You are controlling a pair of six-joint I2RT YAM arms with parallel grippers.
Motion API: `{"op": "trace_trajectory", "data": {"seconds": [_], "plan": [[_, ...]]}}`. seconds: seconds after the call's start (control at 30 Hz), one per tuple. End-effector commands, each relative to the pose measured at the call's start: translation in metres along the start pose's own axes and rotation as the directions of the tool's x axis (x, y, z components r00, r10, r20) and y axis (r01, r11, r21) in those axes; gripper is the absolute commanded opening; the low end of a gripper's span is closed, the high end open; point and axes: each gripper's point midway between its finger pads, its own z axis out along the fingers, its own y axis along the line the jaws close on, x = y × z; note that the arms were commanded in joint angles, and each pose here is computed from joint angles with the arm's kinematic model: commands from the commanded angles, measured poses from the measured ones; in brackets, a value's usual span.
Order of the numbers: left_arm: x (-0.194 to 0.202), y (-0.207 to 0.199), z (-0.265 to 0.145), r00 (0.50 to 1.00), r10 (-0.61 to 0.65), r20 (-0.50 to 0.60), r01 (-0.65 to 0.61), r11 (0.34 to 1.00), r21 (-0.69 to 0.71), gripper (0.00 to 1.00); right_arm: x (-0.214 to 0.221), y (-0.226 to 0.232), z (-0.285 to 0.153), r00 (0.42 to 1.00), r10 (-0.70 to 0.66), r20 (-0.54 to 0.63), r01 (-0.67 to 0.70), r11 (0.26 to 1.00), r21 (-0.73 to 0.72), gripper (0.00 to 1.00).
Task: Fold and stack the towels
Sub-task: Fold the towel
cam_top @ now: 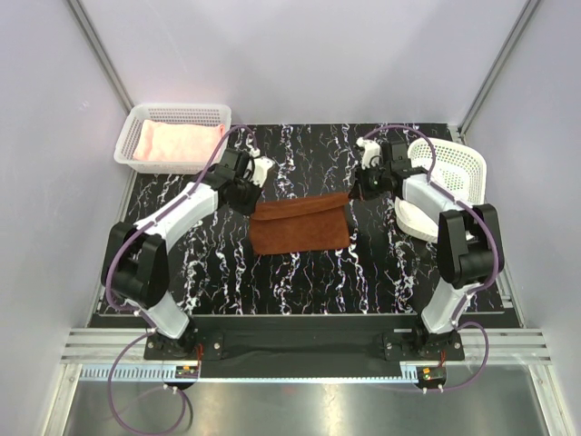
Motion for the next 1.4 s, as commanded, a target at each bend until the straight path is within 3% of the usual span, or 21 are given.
{"op": "trace_trajectory", "data": {"seconds": [0.0,0.7,1.1,1.37], "plan": [[-0.002,0.003,-0.016,0.999,-0.004,0.035,0.006,0.999,-0.053,0.00,-0.013,0.010,-0.012,0.997,0.010,0.077,-0.011,1.000,0.014,0.00],[0.043,-0.025,-0.021,0.997,-0.074,-0.026,0.075,0.997,0.030,0.00,0.054,0.033,-0.019,0.985,0.174,-0.011,-0.174,0.984,0.038,0.00],[0.057,-0.046,-0.021,0.995,-0.078,-0.067,0.085,0.991,0.103,0.00,0.069,0.037,-0.022,0.978,0.206,-0.038,-0.203,0.977,0.072,0.00],[0.070,-0.048,-0.020,0.992,-0.082,-0.095,0.089,0.993,0.076,0.00,0.081,0.040,-0.023,0.970,0.237,-0.060,-0.232,0.969,0.082,0.00]]}}
